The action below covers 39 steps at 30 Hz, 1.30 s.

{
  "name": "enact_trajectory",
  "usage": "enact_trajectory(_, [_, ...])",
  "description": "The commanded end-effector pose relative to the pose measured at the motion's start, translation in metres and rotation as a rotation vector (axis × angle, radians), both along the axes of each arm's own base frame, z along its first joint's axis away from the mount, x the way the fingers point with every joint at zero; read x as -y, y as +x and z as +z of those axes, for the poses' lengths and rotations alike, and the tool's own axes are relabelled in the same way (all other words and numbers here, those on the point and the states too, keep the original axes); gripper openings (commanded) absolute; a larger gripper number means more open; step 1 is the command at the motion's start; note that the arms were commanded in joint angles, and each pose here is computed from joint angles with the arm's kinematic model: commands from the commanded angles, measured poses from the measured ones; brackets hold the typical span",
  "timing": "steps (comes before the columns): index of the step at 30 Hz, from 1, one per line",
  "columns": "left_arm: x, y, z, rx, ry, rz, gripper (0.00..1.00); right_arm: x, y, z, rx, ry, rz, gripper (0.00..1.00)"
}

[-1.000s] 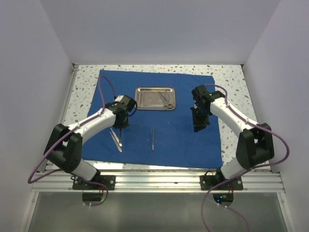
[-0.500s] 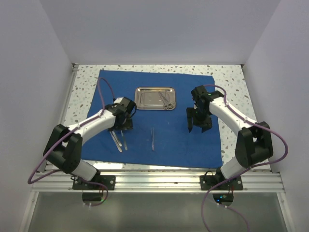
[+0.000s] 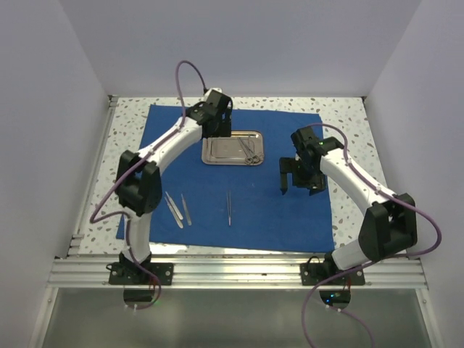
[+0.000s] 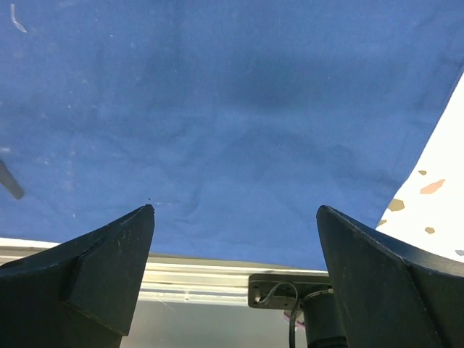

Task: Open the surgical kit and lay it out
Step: Pick up the medical item from the container.

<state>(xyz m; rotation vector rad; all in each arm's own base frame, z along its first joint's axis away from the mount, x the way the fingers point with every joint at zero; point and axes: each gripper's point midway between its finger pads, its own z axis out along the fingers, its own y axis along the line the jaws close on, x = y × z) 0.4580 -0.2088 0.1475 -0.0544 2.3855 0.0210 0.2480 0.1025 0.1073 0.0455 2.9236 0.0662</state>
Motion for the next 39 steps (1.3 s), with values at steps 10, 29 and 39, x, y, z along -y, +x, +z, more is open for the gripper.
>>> enact_trajectory(10, [0.024,0.044,-0.085,-0.13,0.086,-0.052,0.7,0.015,-0.004,0.026,0.108,-0.028,-0.027,0.98])
enact_trajectory(29, [0.027,0.03,-0.111,-0.193,0.038,-0.059,0.52,0.021,-0.002,0.016,0.08,-0.071,-0.022,0.97])
enact_trajectory(39, [0.029,0.034,-0.14,-0.246,-0.037,-0.067,0.25,0.023,-0.004,0.013,0.055,-0.091,-0.017,0.96])
